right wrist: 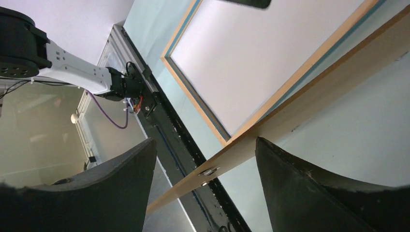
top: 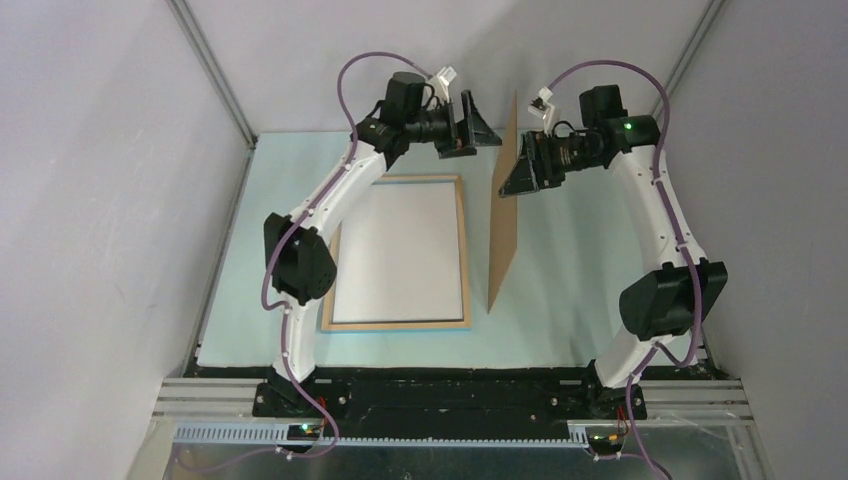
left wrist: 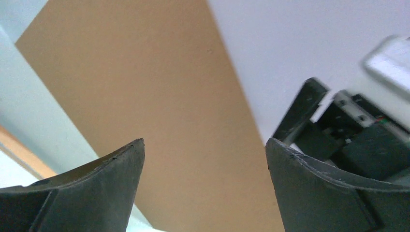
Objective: Put the photo into the frame
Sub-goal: Turn over the photo frame item at the center of the board.
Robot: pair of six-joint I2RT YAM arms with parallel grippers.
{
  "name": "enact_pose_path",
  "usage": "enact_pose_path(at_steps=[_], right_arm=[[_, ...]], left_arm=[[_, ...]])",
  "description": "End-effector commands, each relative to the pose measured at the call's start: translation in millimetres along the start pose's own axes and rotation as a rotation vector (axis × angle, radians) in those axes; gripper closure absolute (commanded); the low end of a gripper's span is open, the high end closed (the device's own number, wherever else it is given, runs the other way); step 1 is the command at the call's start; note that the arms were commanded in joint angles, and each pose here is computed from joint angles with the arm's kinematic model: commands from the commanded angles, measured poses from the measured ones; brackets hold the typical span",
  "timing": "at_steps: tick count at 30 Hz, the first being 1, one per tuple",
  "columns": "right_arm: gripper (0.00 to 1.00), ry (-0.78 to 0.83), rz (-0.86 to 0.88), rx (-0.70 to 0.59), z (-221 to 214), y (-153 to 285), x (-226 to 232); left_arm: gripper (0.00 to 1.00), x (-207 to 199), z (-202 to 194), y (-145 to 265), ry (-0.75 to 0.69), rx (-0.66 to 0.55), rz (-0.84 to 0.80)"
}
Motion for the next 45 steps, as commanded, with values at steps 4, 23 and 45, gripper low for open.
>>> enact_pose_path(at_steps=[4, 23, 45], right_arm=[[0.21, 0.038, 0.035, 0.004, 8, -10, 13], [0.21, 0.049, 0.097, 0.061, 7, -35, 24], [0.22, -0.161, -0.040, -0.011, -45, -15, -75]], left_arm=[[0.00, -42, 33, 19, -0.027, -0.115, -0.066], [0.08, -14, 3, 16, 0.047, -0.065, 0.025], [0.64, 38, -36, 47, 0.069, -0.015, 0.168]])
Point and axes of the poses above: each gripper's point midway between its finger pads, its own y axis back along the fingers, its own x axis along the line the jaws close on, z = x × y, the point moved 4 cm from there along y, back along the fingers, and after that the axes turned 3 degrees about -y, right-handed, at the moved point
